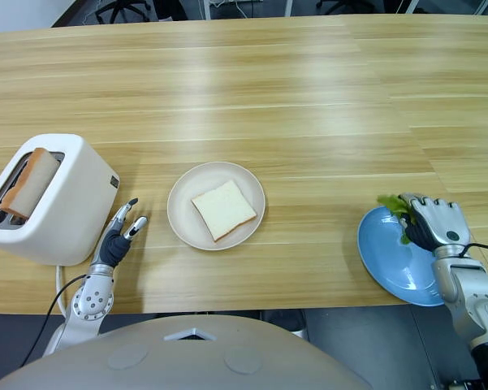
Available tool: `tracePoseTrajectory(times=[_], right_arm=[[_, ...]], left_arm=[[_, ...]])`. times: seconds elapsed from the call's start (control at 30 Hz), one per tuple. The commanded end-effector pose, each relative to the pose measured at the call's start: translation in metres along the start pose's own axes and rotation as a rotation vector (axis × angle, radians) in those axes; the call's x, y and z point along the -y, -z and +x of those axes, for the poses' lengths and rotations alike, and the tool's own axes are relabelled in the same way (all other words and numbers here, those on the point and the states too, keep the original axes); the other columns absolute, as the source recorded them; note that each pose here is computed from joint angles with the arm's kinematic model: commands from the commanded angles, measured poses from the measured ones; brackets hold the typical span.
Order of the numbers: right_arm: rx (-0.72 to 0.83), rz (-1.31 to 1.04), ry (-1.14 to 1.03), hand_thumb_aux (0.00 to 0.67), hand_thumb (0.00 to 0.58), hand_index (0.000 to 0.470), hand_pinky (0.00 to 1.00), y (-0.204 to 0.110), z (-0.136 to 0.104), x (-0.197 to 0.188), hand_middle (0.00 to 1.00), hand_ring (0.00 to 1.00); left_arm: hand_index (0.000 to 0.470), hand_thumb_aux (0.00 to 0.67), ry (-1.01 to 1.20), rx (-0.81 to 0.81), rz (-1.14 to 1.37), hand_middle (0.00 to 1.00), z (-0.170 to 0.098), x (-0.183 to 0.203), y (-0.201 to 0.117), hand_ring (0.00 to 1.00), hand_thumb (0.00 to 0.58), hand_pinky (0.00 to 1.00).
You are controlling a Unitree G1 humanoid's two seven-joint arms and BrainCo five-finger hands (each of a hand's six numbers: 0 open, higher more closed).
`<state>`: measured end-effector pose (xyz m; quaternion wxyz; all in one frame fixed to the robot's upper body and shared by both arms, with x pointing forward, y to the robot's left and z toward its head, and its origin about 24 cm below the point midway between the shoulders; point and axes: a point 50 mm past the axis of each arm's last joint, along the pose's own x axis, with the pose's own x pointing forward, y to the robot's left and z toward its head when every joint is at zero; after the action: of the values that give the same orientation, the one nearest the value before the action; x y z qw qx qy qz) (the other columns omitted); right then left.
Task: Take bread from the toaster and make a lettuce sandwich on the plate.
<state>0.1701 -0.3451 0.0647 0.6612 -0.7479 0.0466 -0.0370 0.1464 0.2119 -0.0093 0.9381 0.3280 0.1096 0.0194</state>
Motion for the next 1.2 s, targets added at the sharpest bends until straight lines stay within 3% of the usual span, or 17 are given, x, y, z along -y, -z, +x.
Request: tracePoseTrajectory(times=[0.03,0.27,0.47,0.67,1.0,1.2], right_arm=[[0.042,0.037,0.094,0.670,0.580,0.460,1.00,-0.014,0.009,0.032,1.00,1.00],[0.220,0.157,0.190,0.670,0.580,0.460,1.00,-0.070,0.035,0.068,1.00,1.00],[0.487,0.386,0.162,0.670,0.580,0.460,1.00,-0.162,0.057,0.070,1.00,1.00],[0.657,0.544,0.023,0.670,0.580,0.460,1.00,-0.239,0.056,0.050,1.00,1.00],[0.739,0.634,-0.147,0.670,0.580,0.460,1.00,-0.293,0.047,0.015,1.00,1.00],[0.748,0.630,-0.196,0.670,0.580,0.460,1.00,-0.301,0.040,0.000,1.00,1.00]], left_arm=[[0.000,0.000,0.007,-0.019,-0.002,0.00,-0.001,0.003,0.004,0.00,0.000,0.00],[0.000,0.000,0.001,-0.023,-0.019,0.00,-0.001,0.006,0.005,0.00,0.000,0.00],[0.000,0.000,0.008,-0.031,-0.051,0.00,0.006,0.010,0.006,0.00,0.000,0.00],[0.000,0.000,0.025,-0.005,-0.046,0.00,0.014,0.013,0.001,0.00,0.000,0.00],[0.000,0.000,0.041,0.009,-0.044,0.00,0.017,0.018,-0.002,0.00,0.000,0.00],[0.000,0.000,0.049,0.023,-0.032,0.00,0.018,0.018,-0.005,0.00,0.000,0.00]])
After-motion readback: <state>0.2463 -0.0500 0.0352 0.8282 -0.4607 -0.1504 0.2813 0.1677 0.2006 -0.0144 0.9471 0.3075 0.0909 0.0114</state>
